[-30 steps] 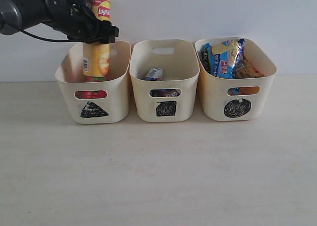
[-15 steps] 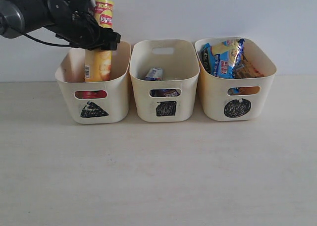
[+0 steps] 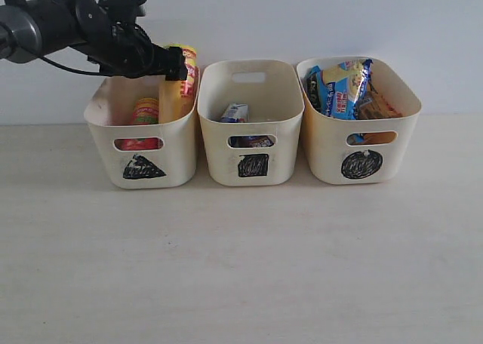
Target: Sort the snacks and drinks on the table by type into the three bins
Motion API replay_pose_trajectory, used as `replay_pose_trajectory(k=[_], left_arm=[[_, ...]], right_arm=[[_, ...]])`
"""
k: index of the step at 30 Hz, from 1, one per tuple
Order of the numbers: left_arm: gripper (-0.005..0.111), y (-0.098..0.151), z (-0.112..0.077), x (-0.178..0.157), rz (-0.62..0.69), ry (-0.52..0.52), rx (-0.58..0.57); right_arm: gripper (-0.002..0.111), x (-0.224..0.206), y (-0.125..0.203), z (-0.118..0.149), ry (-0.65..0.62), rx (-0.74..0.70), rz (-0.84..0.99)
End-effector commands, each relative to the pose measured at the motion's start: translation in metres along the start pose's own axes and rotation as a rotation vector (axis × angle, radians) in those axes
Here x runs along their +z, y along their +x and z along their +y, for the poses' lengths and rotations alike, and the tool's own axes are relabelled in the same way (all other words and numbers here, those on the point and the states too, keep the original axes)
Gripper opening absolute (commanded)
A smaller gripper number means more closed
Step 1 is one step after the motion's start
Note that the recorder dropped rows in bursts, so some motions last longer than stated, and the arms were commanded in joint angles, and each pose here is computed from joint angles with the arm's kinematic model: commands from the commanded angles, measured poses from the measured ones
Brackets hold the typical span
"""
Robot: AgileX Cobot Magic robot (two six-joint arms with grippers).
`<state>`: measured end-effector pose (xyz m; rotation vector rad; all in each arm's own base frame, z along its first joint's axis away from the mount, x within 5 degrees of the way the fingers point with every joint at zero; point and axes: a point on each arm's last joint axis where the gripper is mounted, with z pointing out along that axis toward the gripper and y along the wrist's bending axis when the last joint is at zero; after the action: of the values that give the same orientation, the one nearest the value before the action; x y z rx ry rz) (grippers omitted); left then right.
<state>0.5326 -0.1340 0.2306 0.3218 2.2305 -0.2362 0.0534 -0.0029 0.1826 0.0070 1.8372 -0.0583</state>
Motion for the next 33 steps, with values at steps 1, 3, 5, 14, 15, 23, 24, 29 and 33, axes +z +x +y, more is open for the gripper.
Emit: replay_pose_trajectory(k=[1, 3, 5, 14, 15, 23, 24, 29, 33], left_arm=[[0.096, -0.016, -0.002, -0.016, -0.056, 0.000, 0.000], [0.093, -0.022, -0.002, -0.025, -0.069, -0.003, 0.008], [0.086, -0.029, -0.003, -0.035, -0.079, -0.006, 0.019], [0.005, -0.044, -0.002, -0.082, 0.002, -0.066, 0.124], [0.004, -0.044, -0.003, -0.085, 0.016, -0.065, 0.124], [0.004, -0.035, -0.003, -0.111, 0.064, -0.083, 0.125], [0.004, -0.035, -0.002, -0.117, 0.064, -0.095, 0.126], [0.004, -0.022, -0.003, -0.140, 0.069, -0.113, 0.131], [0.004, -0.008, -0.005, -0.161, 0.040, -0.115, 0.117]], right_arm=[[0.000, 0.000, 0.000, 0.000, 0.005, 0.003, -0.013], [0.000, 0.000, 0.000, 0.000, 0.005, 0.003, -0.013], [0.000, 0.000, 0.000, 0.000, 0.005, 0.003, -0.013], [0.000, 0.000, 0.000, 0.000, 0.005, 0.003, -0.013], [0.000, 0.000, 0.000, 0.000, 0.005, 0.003, -0.013], [0.000, 0.000, 0.000, 0.000, 0.005, 0.003, -0.013], [0.000, 0.000, 0.000, 0.000, 0.005, 0.003, -0.013], [0.000, 0.000, 0.000, 0.000, 0.005, 0.003, -0.013], [0.000, 0.000, 0.000, 0.000, 0.005, 0.003, -0.013]])
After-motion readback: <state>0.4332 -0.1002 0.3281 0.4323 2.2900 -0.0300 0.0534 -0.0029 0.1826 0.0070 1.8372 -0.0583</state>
